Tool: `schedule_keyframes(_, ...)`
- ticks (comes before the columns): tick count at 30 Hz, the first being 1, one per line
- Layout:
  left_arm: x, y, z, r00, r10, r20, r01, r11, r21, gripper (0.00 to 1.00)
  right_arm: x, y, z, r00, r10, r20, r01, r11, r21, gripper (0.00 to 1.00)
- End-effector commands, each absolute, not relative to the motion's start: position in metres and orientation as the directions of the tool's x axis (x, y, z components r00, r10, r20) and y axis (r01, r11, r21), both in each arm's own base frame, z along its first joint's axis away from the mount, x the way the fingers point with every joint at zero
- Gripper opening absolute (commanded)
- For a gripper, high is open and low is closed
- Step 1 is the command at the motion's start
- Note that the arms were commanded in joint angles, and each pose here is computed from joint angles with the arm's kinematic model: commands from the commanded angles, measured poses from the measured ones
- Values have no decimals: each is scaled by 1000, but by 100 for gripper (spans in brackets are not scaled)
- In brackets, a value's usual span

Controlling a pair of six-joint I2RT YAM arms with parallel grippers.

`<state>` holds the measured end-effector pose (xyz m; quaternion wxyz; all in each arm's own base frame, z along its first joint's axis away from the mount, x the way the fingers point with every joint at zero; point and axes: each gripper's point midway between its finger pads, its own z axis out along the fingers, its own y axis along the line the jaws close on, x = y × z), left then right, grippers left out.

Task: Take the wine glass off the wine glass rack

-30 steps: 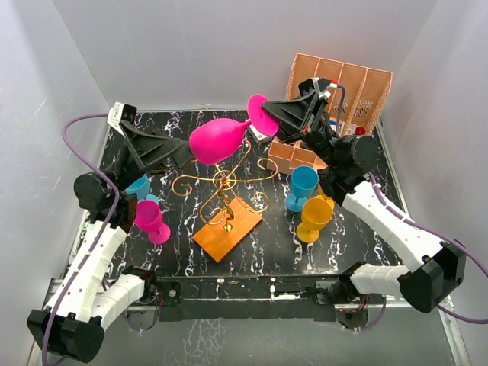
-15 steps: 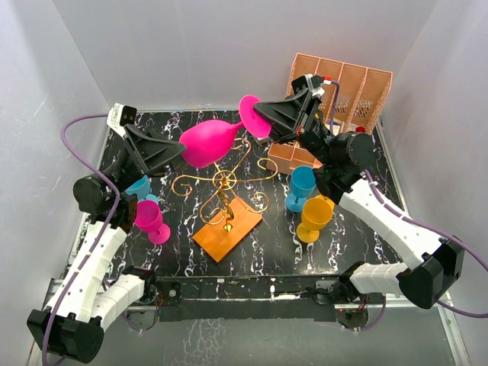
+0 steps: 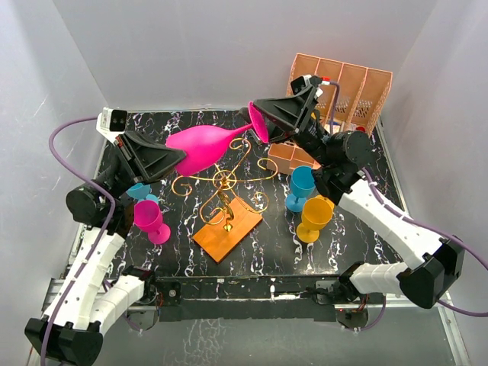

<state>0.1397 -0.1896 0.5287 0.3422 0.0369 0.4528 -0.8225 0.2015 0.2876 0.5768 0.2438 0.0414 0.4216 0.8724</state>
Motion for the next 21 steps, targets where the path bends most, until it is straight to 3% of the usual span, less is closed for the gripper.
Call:
schedule_keyframes(1,127,-187,538,-725,-545,-420,650,-343,-678,0,187,271,590,-814,547,-195,-502,-493,710,57)
schedule_keyframes(7,122,-186,543,-631,-594,-499,716,-197,-670,0,203,251,564,-659,716,-231,-557,-258,789,77)
schedule_keyframes(12,132,-180,536,-496,-615,-613,723,99,-684,0,218,214,529,-455,839,-299,-515,26,857,81)
schedule_keyframes(17,159,-157,511,-392,-577,-717,585,445,-678,0,212,163,517,-252,887,-388,-477,235,847,82)
schedule_keyframes(21,195,-131,471,-404,-514,-757,353,676,-647,0,203,131,514,-134,884,-448,-441,352,826,82)
